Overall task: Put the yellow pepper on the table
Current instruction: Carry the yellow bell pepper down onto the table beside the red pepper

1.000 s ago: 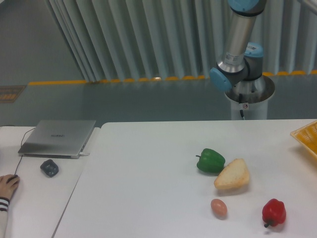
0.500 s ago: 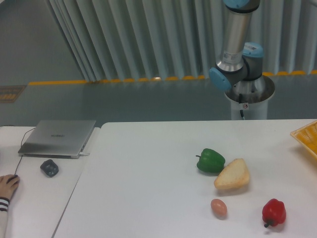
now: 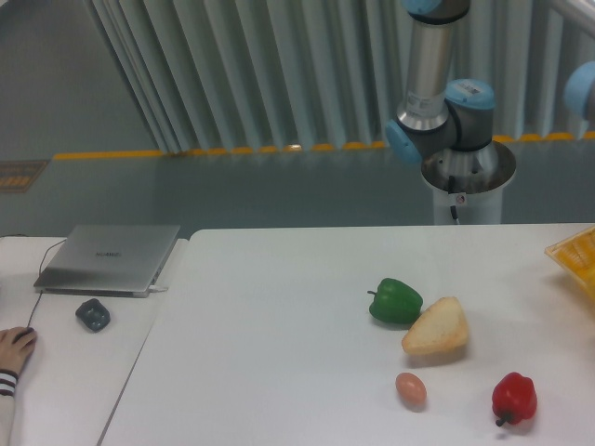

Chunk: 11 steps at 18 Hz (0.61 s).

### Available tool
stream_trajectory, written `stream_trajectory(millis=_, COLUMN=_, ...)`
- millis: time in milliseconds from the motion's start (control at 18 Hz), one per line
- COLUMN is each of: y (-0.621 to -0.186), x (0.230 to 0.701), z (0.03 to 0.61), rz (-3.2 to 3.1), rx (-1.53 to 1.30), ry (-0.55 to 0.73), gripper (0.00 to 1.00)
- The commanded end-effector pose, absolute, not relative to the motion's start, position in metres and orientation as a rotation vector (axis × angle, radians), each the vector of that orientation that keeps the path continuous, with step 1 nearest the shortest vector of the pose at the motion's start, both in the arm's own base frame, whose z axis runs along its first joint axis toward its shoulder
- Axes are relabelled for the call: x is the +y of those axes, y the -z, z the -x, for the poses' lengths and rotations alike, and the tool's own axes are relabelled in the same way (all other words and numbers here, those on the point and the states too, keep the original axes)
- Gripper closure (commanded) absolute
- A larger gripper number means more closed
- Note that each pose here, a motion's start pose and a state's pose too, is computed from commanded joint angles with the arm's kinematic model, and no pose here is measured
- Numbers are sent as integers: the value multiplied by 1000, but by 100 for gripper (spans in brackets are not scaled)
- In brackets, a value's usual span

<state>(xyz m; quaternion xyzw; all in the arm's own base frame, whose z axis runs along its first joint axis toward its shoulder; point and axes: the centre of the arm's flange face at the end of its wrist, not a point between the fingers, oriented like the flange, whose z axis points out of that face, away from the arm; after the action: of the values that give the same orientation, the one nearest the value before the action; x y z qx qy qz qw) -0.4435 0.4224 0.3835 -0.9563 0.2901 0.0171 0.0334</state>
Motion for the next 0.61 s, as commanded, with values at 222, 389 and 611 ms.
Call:
stream_trajectory(millis=222, y=-355, x=462, z=423, rz=2992, rx=856, ry=-63, gripper=58)
stream_trajectory(millis=389, y=-329, x=494, z=401, rz=3079, rx=832, ry=-109, gripper=58)
stream_trajectory(millis=611, y=-316, x=504, z=394, rz=3089, rx=846, ry=-88, gripper=53)
